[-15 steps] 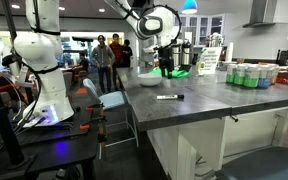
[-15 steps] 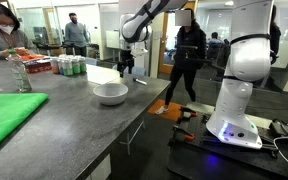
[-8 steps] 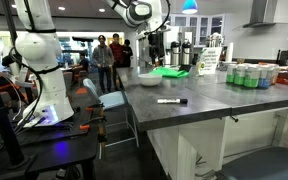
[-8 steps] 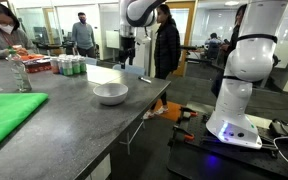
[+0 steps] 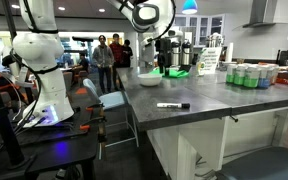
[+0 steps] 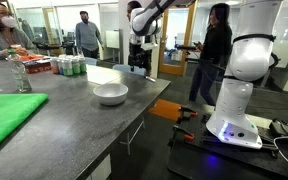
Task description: Take the marker out of the bowl and put it on the table
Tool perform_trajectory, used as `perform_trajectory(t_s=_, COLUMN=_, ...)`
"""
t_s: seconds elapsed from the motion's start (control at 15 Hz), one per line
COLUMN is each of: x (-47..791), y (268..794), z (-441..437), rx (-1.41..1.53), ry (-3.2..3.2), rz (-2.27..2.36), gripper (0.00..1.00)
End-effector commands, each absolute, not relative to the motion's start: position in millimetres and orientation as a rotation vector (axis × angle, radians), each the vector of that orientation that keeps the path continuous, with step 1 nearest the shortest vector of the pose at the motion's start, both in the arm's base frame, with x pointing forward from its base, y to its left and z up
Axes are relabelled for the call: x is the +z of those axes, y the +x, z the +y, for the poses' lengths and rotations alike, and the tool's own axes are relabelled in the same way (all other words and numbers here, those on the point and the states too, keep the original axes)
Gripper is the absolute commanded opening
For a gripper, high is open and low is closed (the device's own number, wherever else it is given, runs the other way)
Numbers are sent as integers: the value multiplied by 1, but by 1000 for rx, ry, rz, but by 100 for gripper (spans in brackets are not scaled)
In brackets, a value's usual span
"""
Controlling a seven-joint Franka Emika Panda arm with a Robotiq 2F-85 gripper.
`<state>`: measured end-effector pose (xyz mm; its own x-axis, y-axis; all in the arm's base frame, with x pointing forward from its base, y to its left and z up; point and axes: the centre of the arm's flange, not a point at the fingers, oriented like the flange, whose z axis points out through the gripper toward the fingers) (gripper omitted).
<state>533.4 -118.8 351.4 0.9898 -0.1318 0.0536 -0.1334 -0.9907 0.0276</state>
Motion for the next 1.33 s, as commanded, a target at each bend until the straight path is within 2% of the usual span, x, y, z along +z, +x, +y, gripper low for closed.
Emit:
perform_trajectory(t_s=0.0, x=325, y=551, z=-162, rx=64, ry=3111, rz=-343, gripper=100)
perform_trajectory(t_s=0.33, x=290, y=548, z=-220, rx=-18, ry=3067, rz=-558, gripper=100)
perform_trajectory(t_s=0.8, x=282, y=523, z=-277, rx=-104, ry=2973, rz=-798, gripper=100)
perform_trajectory(t_s=1.0, x=281, y=526, z=-241, rx=-78, ry=3030, rz=-728, gripper=100)
perform_trajectory(t_s=1.27, x=322, y=540, z=-166, rx=-2, ry=3092, rz=-553, gripper=100)
